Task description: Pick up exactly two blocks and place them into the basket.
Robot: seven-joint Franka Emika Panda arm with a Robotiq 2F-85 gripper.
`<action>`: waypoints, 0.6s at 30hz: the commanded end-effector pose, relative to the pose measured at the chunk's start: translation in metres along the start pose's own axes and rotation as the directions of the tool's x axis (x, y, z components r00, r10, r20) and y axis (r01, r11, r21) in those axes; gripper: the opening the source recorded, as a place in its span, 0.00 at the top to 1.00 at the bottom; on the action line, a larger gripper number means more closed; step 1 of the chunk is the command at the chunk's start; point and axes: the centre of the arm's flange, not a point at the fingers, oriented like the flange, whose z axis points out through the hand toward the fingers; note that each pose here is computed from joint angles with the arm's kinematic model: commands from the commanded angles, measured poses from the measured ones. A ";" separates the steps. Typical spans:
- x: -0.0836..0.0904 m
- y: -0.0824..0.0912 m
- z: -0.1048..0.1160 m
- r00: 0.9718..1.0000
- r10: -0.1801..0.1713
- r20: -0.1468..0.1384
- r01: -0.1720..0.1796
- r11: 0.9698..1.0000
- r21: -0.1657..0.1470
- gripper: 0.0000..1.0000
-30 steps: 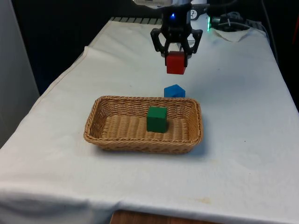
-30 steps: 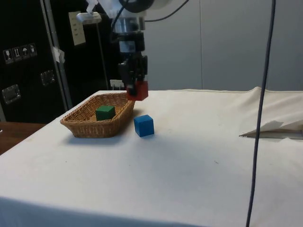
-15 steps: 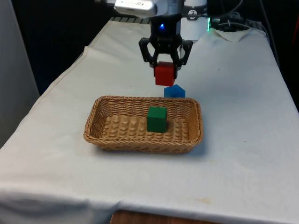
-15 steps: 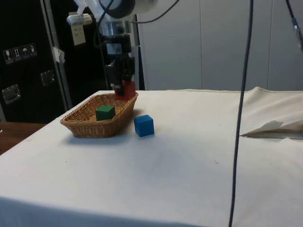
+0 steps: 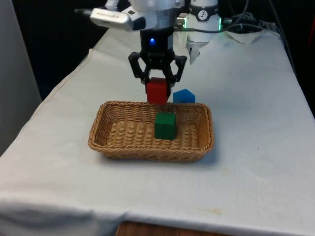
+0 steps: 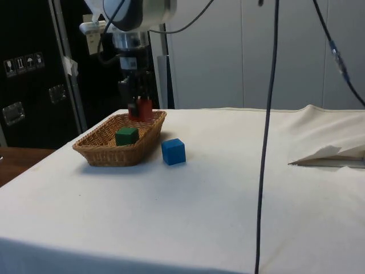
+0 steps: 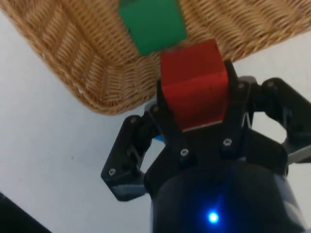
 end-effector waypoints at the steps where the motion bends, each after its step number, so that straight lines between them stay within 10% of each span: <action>1: 0.003 0.005 -0.001 1.000 -0.001 0.002 0.001 1.000 0.011 0.99; 18: 0.017 0.045 0.022 0.999 -0.045 -0.022 0.045 0.999 -0.002 0.99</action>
